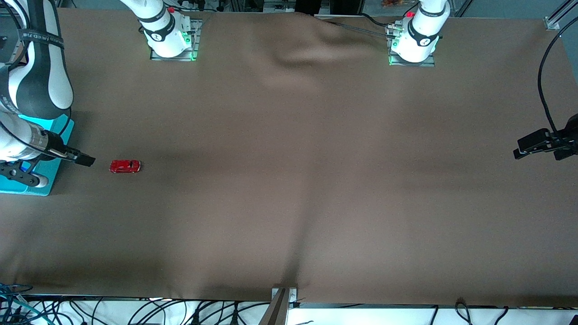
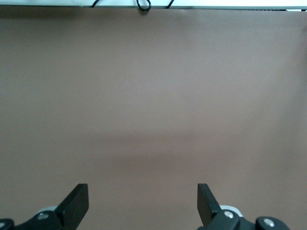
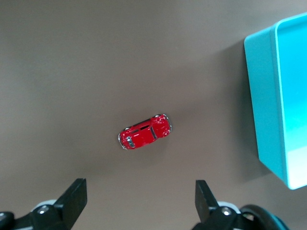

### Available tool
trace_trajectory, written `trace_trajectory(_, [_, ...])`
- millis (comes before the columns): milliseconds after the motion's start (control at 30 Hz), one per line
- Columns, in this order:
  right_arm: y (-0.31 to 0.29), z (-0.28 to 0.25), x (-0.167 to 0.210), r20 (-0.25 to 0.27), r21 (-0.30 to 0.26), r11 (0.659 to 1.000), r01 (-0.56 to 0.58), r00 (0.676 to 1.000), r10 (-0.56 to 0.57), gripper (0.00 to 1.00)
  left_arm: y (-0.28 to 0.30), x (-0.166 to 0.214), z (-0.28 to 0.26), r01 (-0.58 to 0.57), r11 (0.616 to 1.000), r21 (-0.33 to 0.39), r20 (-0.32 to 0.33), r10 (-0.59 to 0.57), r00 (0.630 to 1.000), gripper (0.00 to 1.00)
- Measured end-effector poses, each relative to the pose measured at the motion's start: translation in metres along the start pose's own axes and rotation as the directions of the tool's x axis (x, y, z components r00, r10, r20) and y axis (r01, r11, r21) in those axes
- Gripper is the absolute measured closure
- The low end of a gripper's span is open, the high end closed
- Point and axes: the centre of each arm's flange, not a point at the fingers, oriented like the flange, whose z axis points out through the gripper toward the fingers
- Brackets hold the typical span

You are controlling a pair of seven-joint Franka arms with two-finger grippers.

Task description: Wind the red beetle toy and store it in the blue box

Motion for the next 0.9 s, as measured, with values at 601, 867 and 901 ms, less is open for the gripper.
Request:
trace_trajectory(601, [-0.001,0.073,0.001,-0.032,0.029,0.917,-0.397,0.917,0.398,0.0,0.002,0.0,0.0,-0.004,1.0,-0.001,0.0,0.004,1.0,0.0])
trace_trajectory(867, [-0.001,0.107,-0.002,-0.054,0.068,0.847,-0.527,0.846,0.531,0.0,0.001,0.0,0.0,-0.003,1.0,-0.001,0.0,0.003,1.0,0.0])
trace_trajectory(901, [0.0,0.11,-0.003,-0.054,0.068,0.84,-0.538,0.839,0.541,0.0,0.001,0.0,0.0,-0.003,1.0,-0.001,0.0,0.003,1.0,0.0])
